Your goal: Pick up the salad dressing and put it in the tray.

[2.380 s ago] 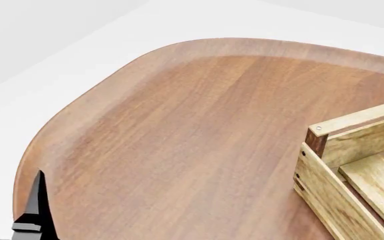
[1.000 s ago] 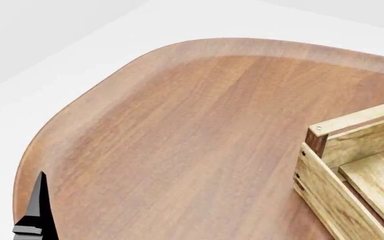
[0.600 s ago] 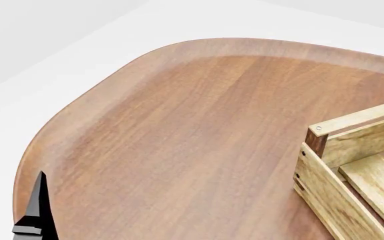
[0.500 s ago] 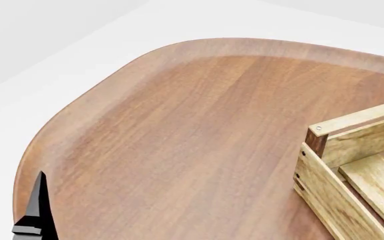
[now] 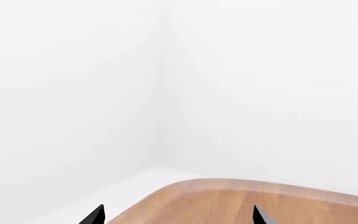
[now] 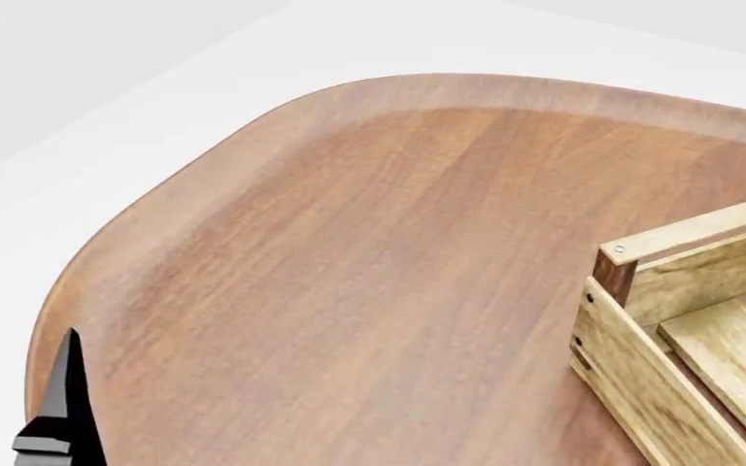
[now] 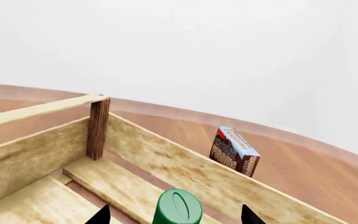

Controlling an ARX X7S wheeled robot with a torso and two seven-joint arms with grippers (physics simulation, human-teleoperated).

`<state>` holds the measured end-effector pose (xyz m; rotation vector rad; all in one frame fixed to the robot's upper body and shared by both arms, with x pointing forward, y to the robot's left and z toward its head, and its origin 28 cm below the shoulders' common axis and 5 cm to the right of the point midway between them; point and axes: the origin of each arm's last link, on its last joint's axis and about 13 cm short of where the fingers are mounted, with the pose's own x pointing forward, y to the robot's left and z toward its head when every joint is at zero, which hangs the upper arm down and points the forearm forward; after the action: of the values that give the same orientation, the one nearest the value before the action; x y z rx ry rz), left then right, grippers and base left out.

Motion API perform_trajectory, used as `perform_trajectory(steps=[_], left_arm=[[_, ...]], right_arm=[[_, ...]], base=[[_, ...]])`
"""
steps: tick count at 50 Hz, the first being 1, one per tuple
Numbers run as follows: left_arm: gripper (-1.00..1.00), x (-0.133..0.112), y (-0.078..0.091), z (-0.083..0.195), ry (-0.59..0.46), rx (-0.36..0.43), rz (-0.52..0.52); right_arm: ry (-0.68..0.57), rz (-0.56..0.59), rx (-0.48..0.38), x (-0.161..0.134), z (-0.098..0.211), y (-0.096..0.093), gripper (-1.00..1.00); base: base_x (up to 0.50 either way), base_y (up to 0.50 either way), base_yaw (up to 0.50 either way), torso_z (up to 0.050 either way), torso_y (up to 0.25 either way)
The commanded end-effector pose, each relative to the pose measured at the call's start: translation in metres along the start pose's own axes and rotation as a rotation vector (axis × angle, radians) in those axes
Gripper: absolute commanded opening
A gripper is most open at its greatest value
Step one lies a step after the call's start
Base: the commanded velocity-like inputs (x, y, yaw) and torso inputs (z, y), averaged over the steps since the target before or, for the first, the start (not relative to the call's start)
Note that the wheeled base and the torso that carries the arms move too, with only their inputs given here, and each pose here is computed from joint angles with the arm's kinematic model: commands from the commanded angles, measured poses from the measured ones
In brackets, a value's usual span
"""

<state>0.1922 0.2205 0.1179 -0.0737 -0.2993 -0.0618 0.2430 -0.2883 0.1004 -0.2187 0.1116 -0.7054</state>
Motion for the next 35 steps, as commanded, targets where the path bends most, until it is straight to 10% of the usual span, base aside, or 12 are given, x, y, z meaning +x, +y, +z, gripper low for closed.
perform_trajectory(steps=[1, 23, 35], left_arm=[[1.0, 0.002, 0.002, 0.004, -0.039, 0.008, 0.024], [1.0, 0.002, 0.006, 0.011, -0.11, -0.024, 0.049], [1.0, -0.002, 0.009, 0.009, -0.108, -0.028, 0.063]], right_arm=[[-0.162, 0.087, 0.015, -0.047, 0.037, -0.006, 1.0], [-0.467, 0.244, 0.095, -0.113, 0.048, 0.013, 1.0], [-0.51, 0.457, 0.266, -0.153, 0.033, 0.063, 1.0]], base=[[0.0, 0.0, 0.0, 0.0, 0.0], [0.0, 0.0, 0.0, 0.0, 0.0], [0.0, 0.0, 0.0, 0.0, 0.0]])
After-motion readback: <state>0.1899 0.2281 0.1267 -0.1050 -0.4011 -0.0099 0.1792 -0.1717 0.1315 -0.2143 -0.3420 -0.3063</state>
